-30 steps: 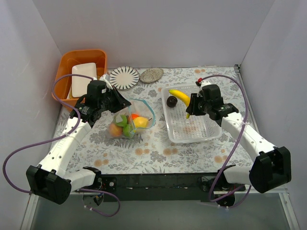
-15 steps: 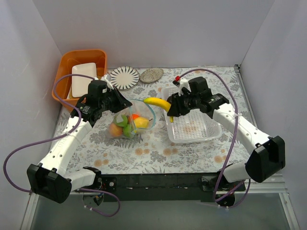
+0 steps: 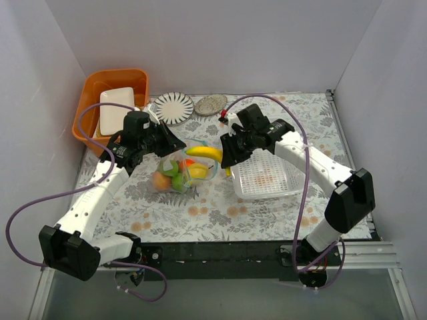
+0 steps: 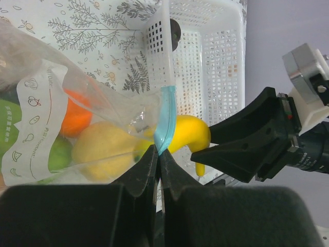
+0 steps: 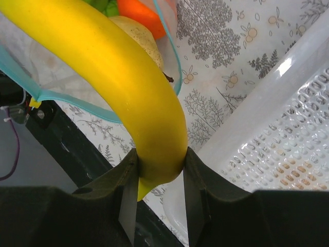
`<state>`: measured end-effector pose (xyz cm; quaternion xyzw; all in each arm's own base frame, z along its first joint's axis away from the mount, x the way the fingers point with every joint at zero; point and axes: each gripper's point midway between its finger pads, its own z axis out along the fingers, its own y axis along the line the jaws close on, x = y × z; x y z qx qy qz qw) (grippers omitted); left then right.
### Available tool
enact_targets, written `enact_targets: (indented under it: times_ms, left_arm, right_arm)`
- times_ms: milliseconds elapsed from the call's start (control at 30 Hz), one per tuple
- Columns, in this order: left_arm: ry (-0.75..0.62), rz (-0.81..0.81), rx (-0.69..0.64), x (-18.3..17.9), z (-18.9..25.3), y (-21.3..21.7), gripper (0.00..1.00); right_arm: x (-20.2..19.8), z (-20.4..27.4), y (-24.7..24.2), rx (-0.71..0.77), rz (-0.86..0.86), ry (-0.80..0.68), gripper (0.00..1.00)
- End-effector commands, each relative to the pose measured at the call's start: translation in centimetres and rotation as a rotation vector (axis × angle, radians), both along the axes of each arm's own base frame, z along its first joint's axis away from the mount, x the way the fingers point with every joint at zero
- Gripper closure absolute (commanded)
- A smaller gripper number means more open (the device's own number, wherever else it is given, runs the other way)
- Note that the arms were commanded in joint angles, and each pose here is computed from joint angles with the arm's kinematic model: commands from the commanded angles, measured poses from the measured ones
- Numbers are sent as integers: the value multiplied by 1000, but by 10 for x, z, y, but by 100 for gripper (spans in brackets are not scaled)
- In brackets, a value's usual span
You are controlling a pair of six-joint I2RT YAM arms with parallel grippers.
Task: Place the food in the zip-top bag and seal the zipper
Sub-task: Place the fake fruit in the zipper food storage bag.
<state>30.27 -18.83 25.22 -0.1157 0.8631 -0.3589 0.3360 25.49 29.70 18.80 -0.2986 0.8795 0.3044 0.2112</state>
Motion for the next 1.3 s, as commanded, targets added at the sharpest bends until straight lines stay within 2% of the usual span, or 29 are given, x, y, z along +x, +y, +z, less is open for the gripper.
enact_targets:
  times_ms: [0,167,467,733,900,1133,1267]
  left_arm:
    - [-29,-41,-19,-2,7,-6,100]
    - [-27,-47,-16,-2,7,-7,100]
    - [-4,-67,-27,-6,2,-10,100]
    - [-4,-73,-31,-8,2,-10,100]
    - [0,-76,-48,-10,4,-12,100]
    - [9,-77,-70,-13,4,-13,100]
    - [-1,-79,-79,-15,8,-14,100]
  right_arm:
    - [0,-3,6,-108,-13,16,79]
    - [3,-13,15,-211,-34,7,80]
    - [13,13,52,-130,-24,-53,77]
    - [20,2,76,-118,3,-20,74]
    - [31,8,85,-98,-38,-48,73]
    - [42,33,107,28,-77,-112,70]
    - [45,31,115,41,-82,-114,68]
